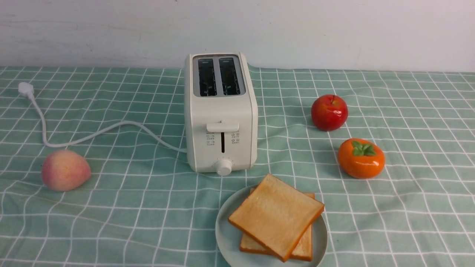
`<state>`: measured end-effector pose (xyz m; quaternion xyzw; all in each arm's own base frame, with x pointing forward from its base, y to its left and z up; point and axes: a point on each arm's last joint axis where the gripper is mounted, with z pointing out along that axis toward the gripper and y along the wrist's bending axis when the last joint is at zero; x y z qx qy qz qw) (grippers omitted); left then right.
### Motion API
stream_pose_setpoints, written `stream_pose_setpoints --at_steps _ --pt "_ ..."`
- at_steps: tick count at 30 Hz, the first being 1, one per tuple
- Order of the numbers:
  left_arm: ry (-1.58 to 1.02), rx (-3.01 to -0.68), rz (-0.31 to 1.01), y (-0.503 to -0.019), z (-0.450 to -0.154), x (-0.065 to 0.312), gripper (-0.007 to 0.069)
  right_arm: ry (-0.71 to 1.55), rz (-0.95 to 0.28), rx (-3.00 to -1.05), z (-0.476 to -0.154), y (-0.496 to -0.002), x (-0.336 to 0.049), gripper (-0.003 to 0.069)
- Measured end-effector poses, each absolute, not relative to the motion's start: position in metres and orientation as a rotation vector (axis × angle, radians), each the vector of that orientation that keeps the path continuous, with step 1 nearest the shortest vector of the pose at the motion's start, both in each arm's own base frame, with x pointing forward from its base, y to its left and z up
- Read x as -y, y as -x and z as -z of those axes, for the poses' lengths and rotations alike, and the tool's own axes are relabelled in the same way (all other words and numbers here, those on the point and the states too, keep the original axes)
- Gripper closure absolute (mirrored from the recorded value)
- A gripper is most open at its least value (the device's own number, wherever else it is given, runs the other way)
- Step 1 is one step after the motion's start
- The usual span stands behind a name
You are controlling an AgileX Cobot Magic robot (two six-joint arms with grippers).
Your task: Take toasted bread from bread machine on blue coffee table place on plate.
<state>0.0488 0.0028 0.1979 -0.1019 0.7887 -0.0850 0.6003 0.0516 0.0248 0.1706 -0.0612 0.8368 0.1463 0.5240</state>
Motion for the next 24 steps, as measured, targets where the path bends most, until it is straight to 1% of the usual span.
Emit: stream_pose_setpoints --at_steps 1,4,11,24 --pt "0.256 -1.872 0.194 -0.0513 -0.1770 -0.0025 0.0629 0.146 -0.350 -2.003 -0.1706 -0.0516 -0.0248 0.0634" --pt "0.291 -1.884 0.207 -0.0520 -0.1686 -0.0022 0.0627 0.146 -0.350 -2.003 -0.1706 -0.0516 -0.0248 0.0629" --pt "0.211 -1.891 0.156 -0.0520 -0.1685 -0.0014 0.0622 0.146 -0.351 -2.003 -0.1706 -0.0516 -0.0248 0.0626" --pt "0.228 -1.889 0.143 -0.0520 -0.1684 -0.0022 0.0608 0.146 -0.351 -2.003 -0.1706 -0.0516 -0.0248 0.0610"
